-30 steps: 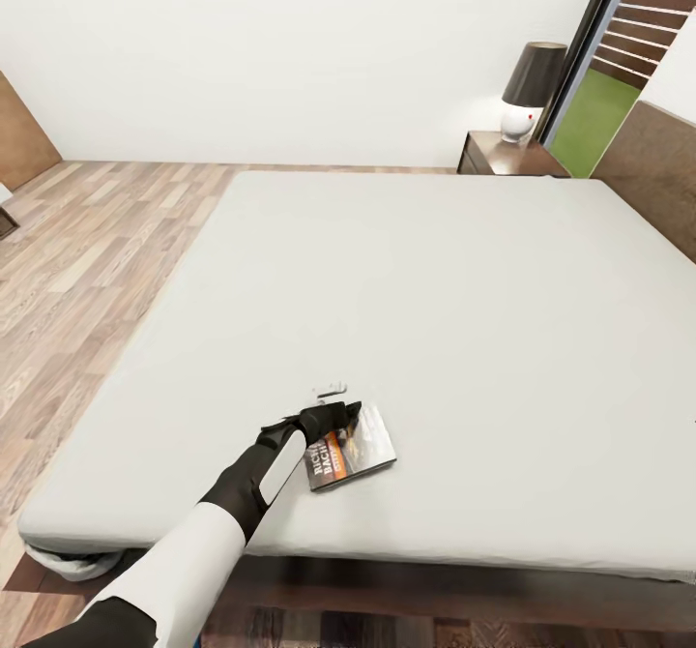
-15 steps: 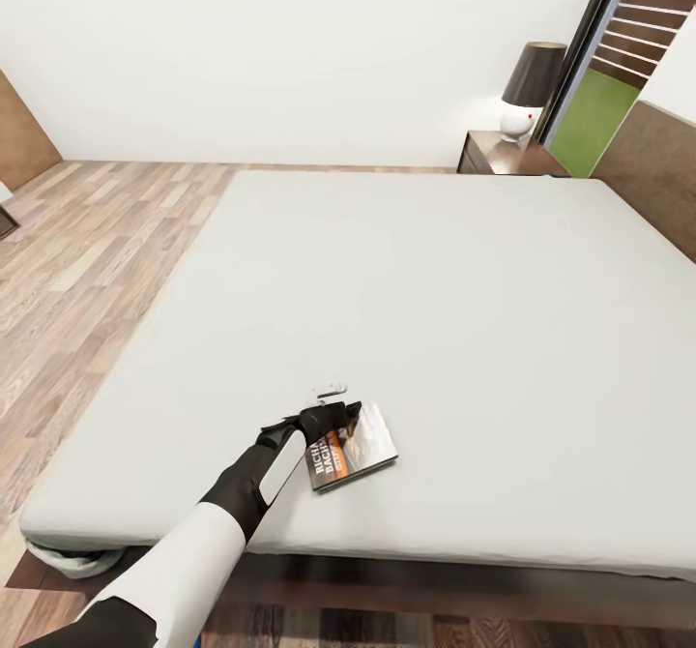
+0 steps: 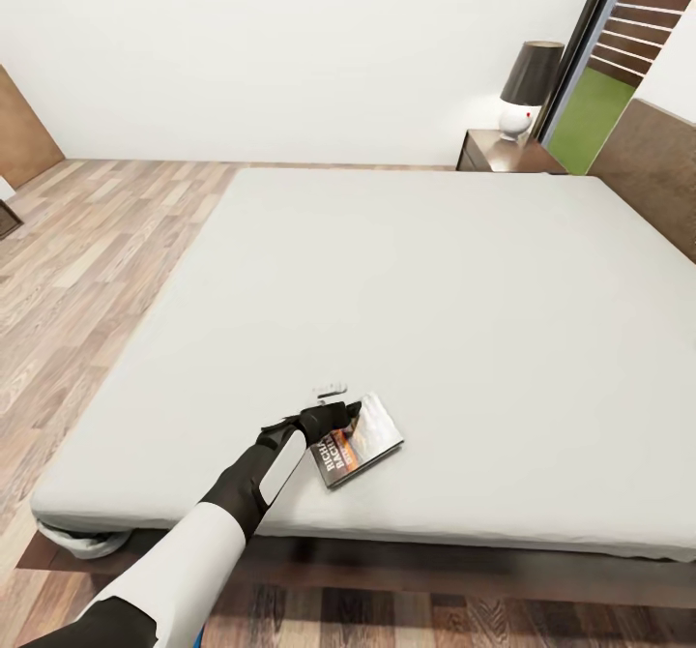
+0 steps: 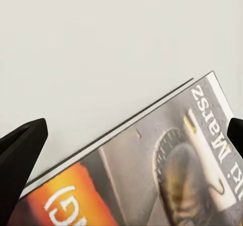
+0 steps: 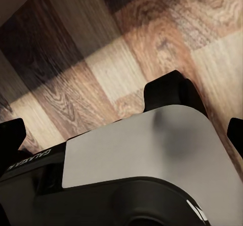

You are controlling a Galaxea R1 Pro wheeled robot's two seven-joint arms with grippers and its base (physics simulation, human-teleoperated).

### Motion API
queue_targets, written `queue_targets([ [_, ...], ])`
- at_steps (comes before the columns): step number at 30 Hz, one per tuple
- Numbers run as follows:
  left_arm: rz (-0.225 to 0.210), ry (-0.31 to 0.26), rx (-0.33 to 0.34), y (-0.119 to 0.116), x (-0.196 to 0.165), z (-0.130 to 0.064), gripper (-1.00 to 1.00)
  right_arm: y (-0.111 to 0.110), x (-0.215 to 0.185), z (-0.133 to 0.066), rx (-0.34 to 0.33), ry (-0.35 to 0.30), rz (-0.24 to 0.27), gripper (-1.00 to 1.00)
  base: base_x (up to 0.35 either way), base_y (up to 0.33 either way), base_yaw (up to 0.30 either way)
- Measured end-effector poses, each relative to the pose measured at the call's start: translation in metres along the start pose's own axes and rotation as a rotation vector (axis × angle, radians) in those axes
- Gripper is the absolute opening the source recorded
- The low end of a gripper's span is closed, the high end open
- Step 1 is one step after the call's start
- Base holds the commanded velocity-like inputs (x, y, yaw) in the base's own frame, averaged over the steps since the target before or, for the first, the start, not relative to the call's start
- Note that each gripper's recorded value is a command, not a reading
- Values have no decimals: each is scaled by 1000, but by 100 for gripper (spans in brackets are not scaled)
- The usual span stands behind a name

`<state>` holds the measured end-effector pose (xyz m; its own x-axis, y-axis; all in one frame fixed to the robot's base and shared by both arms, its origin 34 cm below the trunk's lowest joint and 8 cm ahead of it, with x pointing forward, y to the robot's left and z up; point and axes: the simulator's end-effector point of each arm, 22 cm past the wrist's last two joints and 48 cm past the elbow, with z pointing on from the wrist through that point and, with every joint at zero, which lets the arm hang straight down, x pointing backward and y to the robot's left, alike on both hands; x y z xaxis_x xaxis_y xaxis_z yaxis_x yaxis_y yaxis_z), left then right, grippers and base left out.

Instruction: In the bedroom, move the book from the bed onto either nightstand, and place the two sandals side by side next to the bed.

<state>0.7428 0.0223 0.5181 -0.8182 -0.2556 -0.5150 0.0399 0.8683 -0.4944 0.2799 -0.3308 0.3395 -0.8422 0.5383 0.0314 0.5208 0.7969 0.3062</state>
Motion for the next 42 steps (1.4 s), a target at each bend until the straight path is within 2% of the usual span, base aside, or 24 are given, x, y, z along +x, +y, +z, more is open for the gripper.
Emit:
queue_targets([
  [9, 0, 0, -1, 0, 0, 0, 100, 0, 0, 0, 0, 0, 0, 100, -1, 0, 0],
  [15, -2, 8, -4, -4, -4, -7, 100, 4, -1, -11, 0, 0, 0, 100, 0, 0, 0],
  [42, -3, 7, -3, -4, -5, -7, 100, 4, -1, -11, 0, 0, 0, 100, -10, 0, 0],
])
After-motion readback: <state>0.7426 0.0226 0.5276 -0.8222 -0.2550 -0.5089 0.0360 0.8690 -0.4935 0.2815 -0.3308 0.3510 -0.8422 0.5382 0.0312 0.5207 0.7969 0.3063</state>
